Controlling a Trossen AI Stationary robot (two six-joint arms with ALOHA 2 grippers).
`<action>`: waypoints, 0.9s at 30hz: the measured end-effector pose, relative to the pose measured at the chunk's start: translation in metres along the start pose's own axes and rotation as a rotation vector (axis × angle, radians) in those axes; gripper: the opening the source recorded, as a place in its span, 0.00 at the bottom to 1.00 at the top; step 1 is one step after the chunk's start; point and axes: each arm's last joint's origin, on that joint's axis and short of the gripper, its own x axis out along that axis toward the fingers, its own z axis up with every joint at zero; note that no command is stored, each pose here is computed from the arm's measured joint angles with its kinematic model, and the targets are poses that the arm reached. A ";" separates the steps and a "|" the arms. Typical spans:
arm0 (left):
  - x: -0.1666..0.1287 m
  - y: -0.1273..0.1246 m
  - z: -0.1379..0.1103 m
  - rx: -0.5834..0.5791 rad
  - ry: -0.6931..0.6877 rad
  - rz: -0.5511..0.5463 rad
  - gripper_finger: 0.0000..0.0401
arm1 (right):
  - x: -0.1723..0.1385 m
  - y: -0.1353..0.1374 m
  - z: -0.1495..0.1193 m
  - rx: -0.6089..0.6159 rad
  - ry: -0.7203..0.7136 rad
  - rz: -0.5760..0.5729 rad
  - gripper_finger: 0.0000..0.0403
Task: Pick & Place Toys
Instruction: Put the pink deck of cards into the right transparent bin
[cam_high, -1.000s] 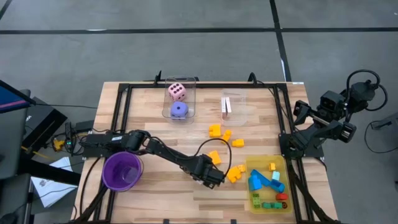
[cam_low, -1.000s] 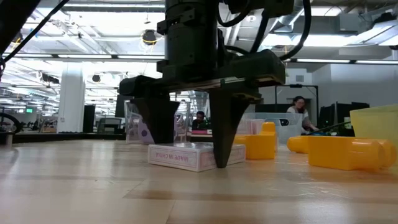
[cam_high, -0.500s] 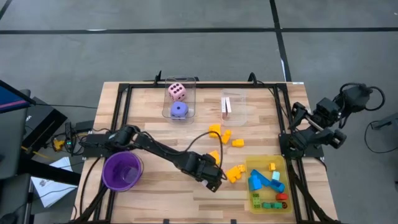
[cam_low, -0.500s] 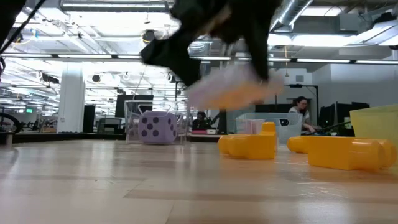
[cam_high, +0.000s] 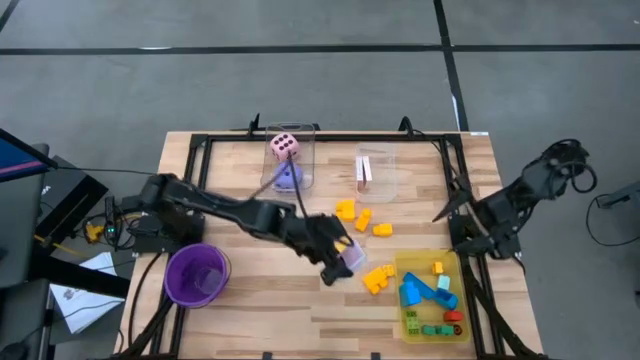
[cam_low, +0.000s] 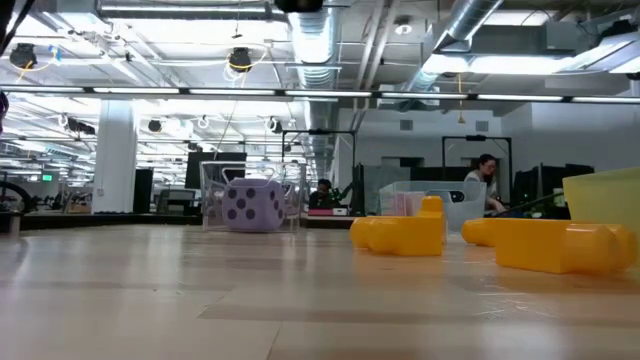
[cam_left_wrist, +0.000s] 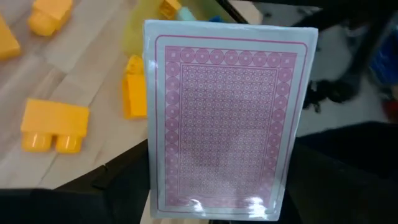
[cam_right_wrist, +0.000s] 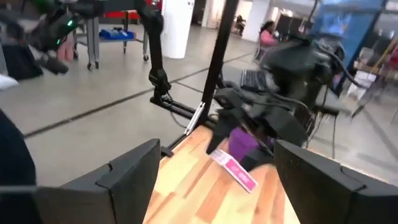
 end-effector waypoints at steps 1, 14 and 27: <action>-0.007 0.003 0.003 0.013 0.014 -0.015 0.76 | 0.007 0.001 0.002 -0.027 -0.002 -0.004 0.76; -0.091 0.031 0.049 0.198 0.009 -0.292 0.77 | 0.116 -0.051 0.032 -0.066 0.138 -0.109 0.76; -0.112 0.017 0.039 0.310 0.073 -0.457 0.76 | 0.185 -0.089 0.047 -0.072 0.160 -0.088 0.76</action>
